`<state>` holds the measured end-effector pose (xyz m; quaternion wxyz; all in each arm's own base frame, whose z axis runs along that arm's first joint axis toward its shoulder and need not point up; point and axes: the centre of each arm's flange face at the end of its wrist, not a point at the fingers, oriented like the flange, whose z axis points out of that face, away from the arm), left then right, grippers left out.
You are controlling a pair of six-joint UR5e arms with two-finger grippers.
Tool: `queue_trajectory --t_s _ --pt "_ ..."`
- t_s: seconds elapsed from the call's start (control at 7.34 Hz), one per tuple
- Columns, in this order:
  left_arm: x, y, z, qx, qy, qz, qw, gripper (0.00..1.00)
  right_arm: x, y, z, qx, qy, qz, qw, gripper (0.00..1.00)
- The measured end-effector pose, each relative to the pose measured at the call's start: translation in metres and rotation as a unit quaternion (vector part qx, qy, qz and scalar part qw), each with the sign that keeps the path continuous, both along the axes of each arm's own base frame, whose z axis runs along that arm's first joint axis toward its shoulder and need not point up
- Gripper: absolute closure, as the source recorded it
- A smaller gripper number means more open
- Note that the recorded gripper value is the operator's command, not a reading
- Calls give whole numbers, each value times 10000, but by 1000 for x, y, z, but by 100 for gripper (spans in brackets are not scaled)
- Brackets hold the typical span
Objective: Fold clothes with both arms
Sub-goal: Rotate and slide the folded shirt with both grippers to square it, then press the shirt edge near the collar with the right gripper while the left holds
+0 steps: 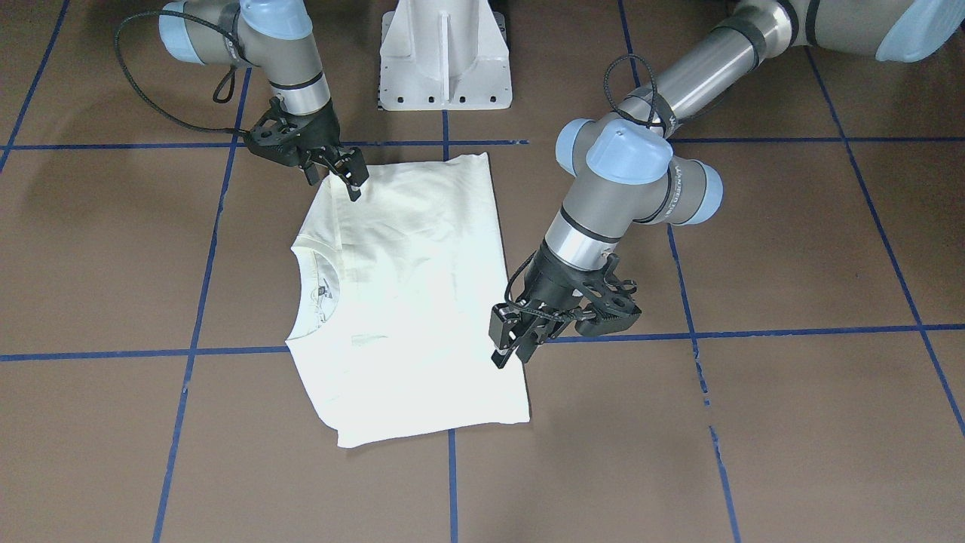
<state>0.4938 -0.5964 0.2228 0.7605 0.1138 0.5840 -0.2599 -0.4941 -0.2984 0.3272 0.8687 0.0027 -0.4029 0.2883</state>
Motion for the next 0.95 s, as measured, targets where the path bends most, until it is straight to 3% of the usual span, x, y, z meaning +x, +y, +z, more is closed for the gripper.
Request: queue_trajectory --t_s 0.27,0.54,0.68,0.82,0.95 --pt "-1 1 2 -10 1 2 10000 50 -4 10 6 -100 201 -76 9997 18" --pt "-1 1 5 -24 -11 2 10000 50 -14 21 8 -177 239 -127 9995 32" --pt "-1 1 5 -26 -13 1 10000 50 -15 23 10 -199 253 -130 9994 45" --pt "-1 1 5 -28 -14 1 10000 50 -15 24 12 -211 267 -126 9993 63" --pt "-1 1 5 -28 -14 1 10000 50 -14 24 13 -235 272 -100 9993 71"
